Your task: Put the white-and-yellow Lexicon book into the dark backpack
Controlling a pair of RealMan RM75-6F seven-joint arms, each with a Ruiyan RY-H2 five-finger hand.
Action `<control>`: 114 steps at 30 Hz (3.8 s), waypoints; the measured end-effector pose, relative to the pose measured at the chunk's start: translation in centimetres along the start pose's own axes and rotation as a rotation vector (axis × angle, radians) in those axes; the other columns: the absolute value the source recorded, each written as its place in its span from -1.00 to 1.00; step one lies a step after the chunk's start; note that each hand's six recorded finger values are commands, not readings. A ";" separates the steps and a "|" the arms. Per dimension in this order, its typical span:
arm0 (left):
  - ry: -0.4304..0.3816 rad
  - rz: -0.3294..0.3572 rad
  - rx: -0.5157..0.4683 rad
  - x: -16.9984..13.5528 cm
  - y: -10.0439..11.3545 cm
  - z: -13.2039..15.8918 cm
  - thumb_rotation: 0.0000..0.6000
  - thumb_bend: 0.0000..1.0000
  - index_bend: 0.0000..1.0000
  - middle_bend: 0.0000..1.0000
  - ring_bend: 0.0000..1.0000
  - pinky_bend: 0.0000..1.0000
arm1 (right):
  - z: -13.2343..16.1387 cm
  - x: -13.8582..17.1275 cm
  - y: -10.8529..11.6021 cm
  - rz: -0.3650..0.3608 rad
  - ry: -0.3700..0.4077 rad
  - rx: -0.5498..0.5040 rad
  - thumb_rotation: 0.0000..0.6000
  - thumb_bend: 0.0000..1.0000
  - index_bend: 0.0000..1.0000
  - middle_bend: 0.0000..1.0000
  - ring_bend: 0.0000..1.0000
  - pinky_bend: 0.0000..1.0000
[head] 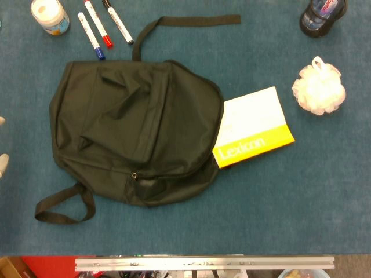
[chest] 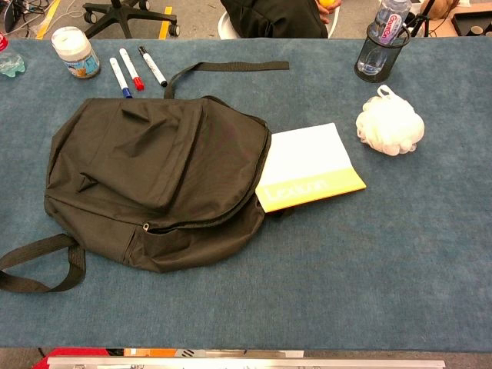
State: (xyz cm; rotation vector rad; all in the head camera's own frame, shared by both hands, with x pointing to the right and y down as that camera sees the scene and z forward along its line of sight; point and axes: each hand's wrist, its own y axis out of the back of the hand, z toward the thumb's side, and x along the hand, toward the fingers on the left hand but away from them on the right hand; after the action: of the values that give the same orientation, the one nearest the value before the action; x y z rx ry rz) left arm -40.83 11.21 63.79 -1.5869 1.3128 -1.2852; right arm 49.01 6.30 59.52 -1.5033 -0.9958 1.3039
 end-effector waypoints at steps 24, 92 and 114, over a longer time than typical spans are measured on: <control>-0.020 -0.005 -0.008 -0.2 0.0 0.5 1.00 -0.48 -0.48 -0.58 -0.66 -0.61 | 6.8 -3.4 -2.1 0.101 0.227 0.043 1.00 -0.85 -0.08 -0.11 -0.36 -0.10; -0.041 -0.089 -0.093 -2.0 -0.6 -0.2 1.00 -0.48 -0.48 -0.58 -0.66 -0.61 | 23.1 -9.2 -18.0 0.117 0.326 0.202 1.00 -0.53 -0.42 -0.40 -0.70 -0.50; -0.044 -0.130 -0.111 -2.0 -0.6 -0.3 1.00 -0.48 -0.48 -0.58 -0.66 -0.61 | 22.3 -10.7 -16.5 -0.002 0.291 0.119 1.00 -0.43 -0.07 -0.13 -0.54 -0.36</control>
State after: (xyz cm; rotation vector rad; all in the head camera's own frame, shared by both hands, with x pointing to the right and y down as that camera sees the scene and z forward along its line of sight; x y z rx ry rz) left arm -40.94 13.30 63.98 -1.7926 1.2914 -1.2658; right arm 25.19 3.37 77.09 -1.5462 -0.7199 1.0846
